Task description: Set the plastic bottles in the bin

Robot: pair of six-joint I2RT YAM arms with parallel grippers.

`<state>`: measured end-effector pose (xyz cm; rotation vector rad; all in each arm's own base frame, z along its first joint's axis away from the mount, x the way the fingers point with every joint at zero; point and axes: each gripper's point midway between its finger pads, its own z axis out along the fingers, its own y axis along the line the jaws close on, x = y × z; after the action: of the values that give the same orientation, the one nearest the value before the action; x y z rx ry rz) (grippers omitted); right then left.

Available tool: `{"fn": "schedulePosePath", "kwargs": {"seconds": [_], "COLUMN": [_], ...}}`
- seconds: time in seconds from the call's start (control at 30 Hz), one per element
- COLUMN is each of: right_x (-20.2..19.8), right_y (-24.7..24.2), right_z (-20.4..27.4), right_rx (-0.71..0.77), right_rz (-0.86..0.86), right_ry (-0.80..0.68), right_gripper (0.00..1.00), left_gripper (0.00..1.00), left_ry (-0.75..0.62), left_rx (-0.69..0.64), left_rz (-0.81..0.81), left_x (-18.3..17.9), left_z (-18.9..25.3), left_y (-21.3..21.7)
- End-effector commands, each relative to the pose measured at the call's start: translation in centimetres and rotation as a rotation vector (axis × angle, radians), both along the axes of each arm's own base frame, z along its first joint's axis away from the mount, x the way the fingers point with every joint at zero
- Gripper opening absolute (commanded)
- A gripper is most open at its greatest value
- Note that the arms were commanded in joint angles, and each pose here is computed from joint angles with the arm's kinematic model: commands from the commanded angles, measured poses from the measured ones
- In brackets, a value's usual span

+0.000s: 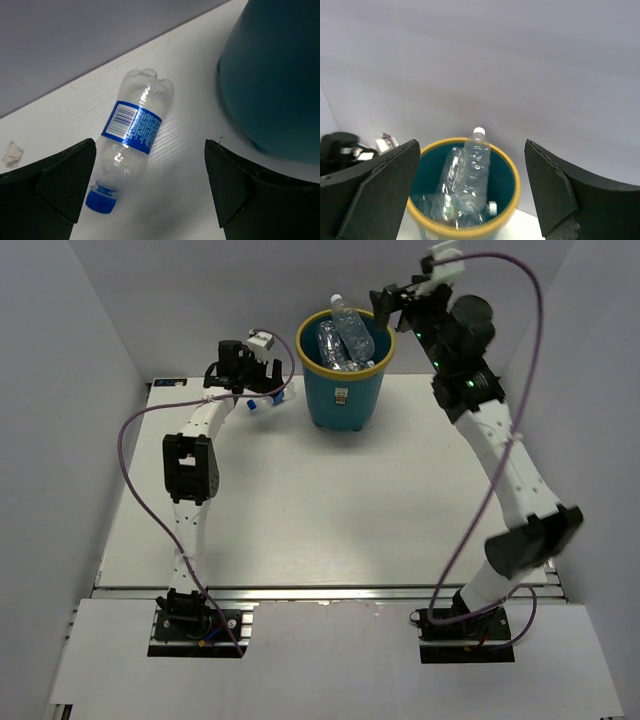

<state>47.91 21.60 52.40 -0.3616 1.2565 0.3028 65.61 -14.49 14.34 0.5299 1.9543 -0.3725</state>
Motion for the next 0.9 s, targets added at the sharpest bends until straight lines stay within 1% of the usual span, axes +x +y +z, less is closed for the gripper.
{"fn": "schedulePosePath", "kwargs": {"seconds": [0.0,0.03,0.07,0.1,0.13,0.2,0.23,0.3,0.37,0.4,0.53,0.67,0.77,0.8,0.83,0.87], "right_x": [-2.2,-4.0,-4.5,-4.7,-6.0,-7.0,-8.0,-8.8,-9.9,-10.2,-11.7,-12.2,-12.6,-12.6,-12.9,-13.0], "right_y": [-2.0,-3.2,-3.7,-4.0,-4.8,-5.0,-5.1,-5.3,-5.7,-5.9,-7.1,-8.2,-8.7,-8.7,-8.9,-9.1], "right_z": [-2.2,-0.9,-1.3,-3.2,-2.3,-2.9,-3.3,-3.7,-4.1,-4.0,-3.8,-4.3,-4.3,-5.0,-4.9,-5.0], "right_rx": [-0.015,0.008,0.009,-0.008,0.006,0.003,0.007,0.006,0.014,0.018,0.034,0.048,0.060,0.062,0.068,0.073], "right_rz": [-0.044,-0.066,-0.076,-0.086,-0.095,-0.085,-0.068,-0.056,-0.057,-0.058,-0.086,-0.132,-0.142,-0.145,-0.150,-0.156], "right_ry": [0.035,0.000,0.005,0.037,0.017,0.022,0.029,0.041,0.044,0.039,0.014,0.016,0.010,0.022,0.018,0.018], "right_gripper": [0.89,0.89,0.89,0.89,0.89,0.89,0.90,0.89,0.89,0.89,0.89,0.89,0.89,0.89,0.89,0.89], "left_gripper": [0.98,0.98,0.98,0.98,0.98,0.98,0.98,0.98,0.98,0.98,0.98,0.98,0.86,0.75,0.70,0.65], "left_ry": [-0.009,-0.040,-0.028,-0.031,-0.041,-0.050,-0.042,-0.052,-0.032,-0.042,0.010,0.031,0.032,0.030,0.018,0.022], "left_rx": [0.011,0.008,0.006,0.007,0.009,0.022,0.029,0.038,0.047,0.048,0.035,0.023,0.007,0.001,-0.002,-0.003], "left_rz": [-0.071,-0.079,-0.084,-0.088,-0.083,-0.064,-0.056,-0.040,-0.028,-0.029,-0.053,-0.091,-0.070,-0.061,-0.053,-0.042], "left_x": [0.0,0.4,0.2,0.3,0.6,1.2,1.5,2.0,2.4,2.8,2.1,1.1,1.0,1.0,1.0,0.9], "left_z": [0.5,0.7,-0.3,-0.8,-0.9,-1.2,-2.1,-2.6,-4.5,-4.2,-6.8,-7.2,-6.3,-5.9,-4.9,-4.9], "left_y": [-0.6,-0.8,-0.9,-0.9,-0.9,-0.6,-0.3,-0.2,0.0,0.0,-0.7,-1.8,-1.8,-1.8,-1.7,-1.5]}}
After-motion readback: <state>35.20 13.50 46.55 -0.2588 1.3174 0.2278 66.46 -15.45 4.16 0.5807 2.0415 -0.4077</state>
